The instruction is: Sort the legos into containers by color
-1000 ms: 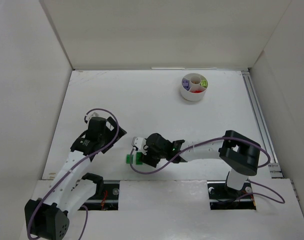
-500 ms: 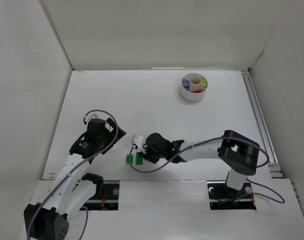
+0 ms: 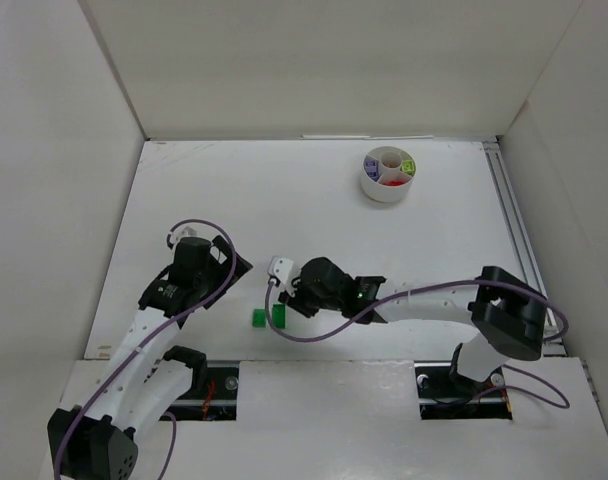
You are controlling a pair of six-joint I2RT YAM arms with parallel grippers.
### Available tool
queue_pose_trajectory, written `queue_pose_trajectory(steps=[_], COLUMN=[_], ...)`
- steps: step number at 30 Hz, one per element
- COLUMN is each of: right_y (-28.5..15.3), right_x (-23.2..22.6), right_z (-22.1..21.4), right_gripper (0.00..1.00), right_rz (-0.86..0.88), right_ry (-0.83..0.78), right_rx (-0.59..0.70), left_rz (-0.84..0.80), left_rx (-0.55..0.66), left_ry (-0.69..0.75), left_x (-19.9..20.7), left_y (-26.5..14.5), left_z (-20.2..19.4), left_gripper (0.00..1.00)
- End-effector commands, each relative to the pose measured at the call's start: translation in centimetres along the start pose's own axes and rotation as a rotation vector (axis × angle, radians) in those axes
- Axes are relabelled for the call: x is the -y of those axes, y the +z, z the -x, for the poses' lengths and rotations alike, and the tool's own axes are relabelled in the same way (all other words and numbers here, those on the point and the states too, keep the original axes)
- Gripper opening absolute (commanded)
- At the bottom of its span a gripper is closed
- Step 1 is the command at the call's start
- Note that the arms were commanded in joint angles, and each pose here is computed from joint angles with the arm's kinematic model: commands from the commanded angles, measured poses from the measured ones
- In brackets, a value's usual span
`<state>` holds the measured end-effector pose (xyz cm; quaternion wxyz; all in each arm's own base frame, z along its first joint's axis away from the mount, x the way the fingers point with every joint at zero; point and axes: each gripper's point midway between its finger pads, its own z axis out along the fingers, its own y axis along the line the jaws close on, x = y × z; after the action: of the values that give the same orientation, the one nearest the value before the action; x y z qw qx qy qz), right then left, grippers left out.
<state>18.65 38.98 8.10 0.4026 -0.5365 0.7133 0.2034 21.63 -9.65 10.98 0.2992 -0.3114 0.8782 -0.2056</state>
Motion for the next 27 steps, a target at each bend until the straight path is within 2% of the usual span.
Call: queue_pose_trajectory(steps=[1, 5, 6, 8, 11, 12, 13, 15, 16, 17, 20, 22, 23, 24, 27], right_y=[-1.6, -3.8, -4.9, -6.5, -10.4, -9.8, -11.6, -11.6, -13.2, -12.4, -13.9, -12.8, -13.6, -12.1, -12.5], right_x=[1.6, 8.0, 11.2, 14.9, 24.5, 24.3, 27.6, 30.7, 33.6, 34.8, 39.2, 41.4, 43.1, 43.5, 46.1], right_z=[3.7, 5.4, 5.8, 6.5, 6.8, 5.9, 5.9, 4.5, 5.1, 3.4, 3.2, 1.1, 1.9, 0.3, 0.0], right_gripper=[0.25, 0.25, 0.25, 0.25, 0.25, 0.25, 0.25, 0.25, 0.25, 0.25, 0.25, 0.25, 0.25, 0.25, 0.25], right_rz=[-0.035, -0.128, -0.190, -0.263, -0.450, -0.441, -0.506, -0.548, -0.610, -0.612, -0.686, -0.711, -0.743, -0.733, -0.768], right_ry=[0.053, 0.128, 0.163, 0.198, 0.285, 0.294, 0.312, 0.336, 0.343, 0.355, 0.364, 0.365, 0.355, 0.361, 0.369], right_rx=[0.122, 0.177, 0.181, 0.199, 0.229, 0.196, 0.194, 0.148, 0.162, 0.104, 0.067, -0.010, 0.003, -0.051, -0.069], left_rz=[-0.011, -0.083, -0.082, -0.119, -0.192, -0.200, -0.196, -0.202, -0.214, -0.196, -0.169, -0.162, -0.168, -0.163, -0.194], left_rx=[0.018, 0.030, 0.018, 0.014, 0.065, 0.074, 0.072, 0.084, 0.097, 0.082, 0.061, 0.039, 0.044, 0.022, 0.001], left_ry=[0.017, 0.068, 0.081, 0.117, 0.169, 0.186, 0.201, 0.246, 0.261, 0.273, 0.310, 0.323, 0.323, 0.334, 0.346], left_x=[0.1, 2.1, 2.2, 3.2, 6.0, 6.5, 6.7, 7.4, 8.1, 8.0, 8.3, 8.5, 8.9, 8.8, 9.6], left_y=[-0.4, -0.2, 0.2, 0.4, 0.5, 0.6, 1.0, 1.1, 1.1, 1.7, 2.9, 3.6, 3.8, 4.5, 5.2], left_z=[0.2, 1.1, 1.0, 1.2, 3.1, 3.4, 3.6, 4.2, 4.8, 4.8, 5.1, 5.0, 5.3, 4.9, 4.7], left_gripper=[1.00, 1.00, 1.00, 1.00, 1.00, 1.00, 1.00, 1.00, 1.00, 1.00, 1.00, 1.00, 1.00, 1.00, 1.00])
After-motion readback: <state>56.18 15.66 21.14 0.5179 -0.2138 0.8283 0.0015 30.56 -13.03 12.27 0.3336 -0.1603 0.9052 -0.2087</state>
